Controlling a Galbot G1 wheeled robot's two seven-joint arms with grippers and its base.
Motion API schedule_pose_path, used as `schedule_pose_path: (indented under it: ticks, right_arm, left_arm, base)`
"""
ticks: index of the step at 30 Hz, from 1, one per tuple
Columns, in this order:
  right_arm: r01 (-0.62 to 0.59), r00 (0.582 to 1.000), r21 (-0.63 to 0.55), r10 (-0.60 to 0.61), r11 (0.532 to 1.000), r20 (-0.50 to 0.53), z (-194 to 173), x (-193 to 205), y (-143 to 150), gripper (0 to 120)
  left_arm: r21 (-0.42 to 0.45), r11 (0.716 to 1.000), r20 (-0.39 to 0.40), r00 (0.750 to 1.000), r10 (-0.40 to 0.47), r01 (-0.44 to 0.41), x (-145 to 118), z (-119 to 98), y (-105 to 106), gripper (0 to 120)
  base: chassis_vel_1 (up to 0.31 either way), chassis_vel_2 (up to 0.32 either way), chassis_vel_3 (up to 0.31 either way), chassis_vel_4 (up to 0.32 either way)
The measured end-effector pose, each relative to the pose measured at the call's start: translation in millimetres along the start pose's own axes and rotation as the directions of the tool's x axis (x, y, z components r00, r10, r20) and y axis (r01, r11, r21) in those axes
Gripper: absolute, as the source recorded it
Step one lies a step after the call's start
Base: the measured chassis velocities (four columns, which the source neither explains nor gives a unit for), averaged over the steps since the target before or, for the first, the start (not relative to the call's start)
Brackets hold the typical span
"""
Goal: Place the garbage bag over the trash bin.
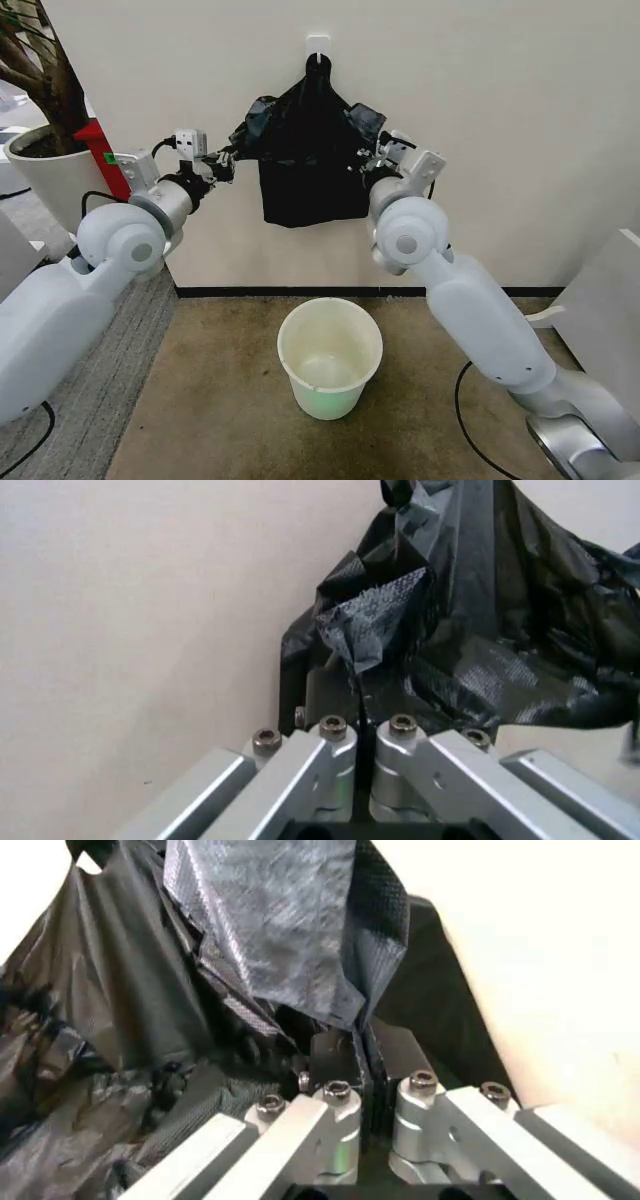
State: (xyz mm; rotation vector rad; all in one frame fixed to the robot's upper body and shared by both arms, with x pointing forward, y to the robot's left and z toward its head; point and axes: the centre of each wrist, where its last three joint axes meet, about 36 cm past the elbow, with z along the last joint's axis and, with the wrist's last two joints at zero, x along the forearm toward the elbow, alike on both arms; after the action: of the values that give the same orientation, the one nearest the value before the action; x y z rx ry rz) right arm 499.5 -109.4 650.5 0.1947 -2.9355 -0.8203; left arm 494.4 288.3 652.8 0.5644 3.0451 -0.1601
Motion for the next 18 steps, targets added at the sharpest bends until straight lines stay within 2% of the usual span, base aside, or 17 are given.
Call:
schedule_pose_path:
  ticks: [6, 12, 13, 16, 18]
  right_arm:
    - [0.015, 1.0, -0.059, -0.016, 0.998, -0.023, -5, 4, -2, 0]
    - [0.021, 0.999, -0.062, -0.023, 0.998, -0.033, -3, 5, -4, 0]
    - [0.007, 0.999, -0.066, -0.01, 0.998, -0.052, 2, 6, -6, 0]
    - [-0.079, 0.986, -0.076, 0.067, 0.994, -0.151, 38, 12, -28, 0]
    - [-0.113, 0.981, -0.063, 0.101, 0.992, -0.167, 55, 18, -43, 0]
  left_arm:
    - [0.009, 1.0, -0.001, 1.0, 0.002, -0.002, -1, 0, 0, 0]
    - [0.015, 1.0, -0.018, 1.0, 0.013, -0.013, 1, 5, -3, 0]
    - [0.014, 1.0, -0.03, 0.999, 0.012, -0.012, 3, 9, -3, 0]
    - [0.022, 1.0, -0.11, 0.994, -0.009, 0.012, 21, 46, -3, 0]
    - [0.024, 0.999, -0.145, 0.989, -0.027, 0.031, 36, 64, -1, 0]
  base:
    - [0.0, 0.0, 0.0, 0.0]
    - [0.0, 0.0, 0.0, 0.0]
    - [0.0, 0.0, 0.0, 0.0]
    - [0.0, 0.0, 0.0, 0.0]
    - [0.0, 0.0, 0.0, 0.0]
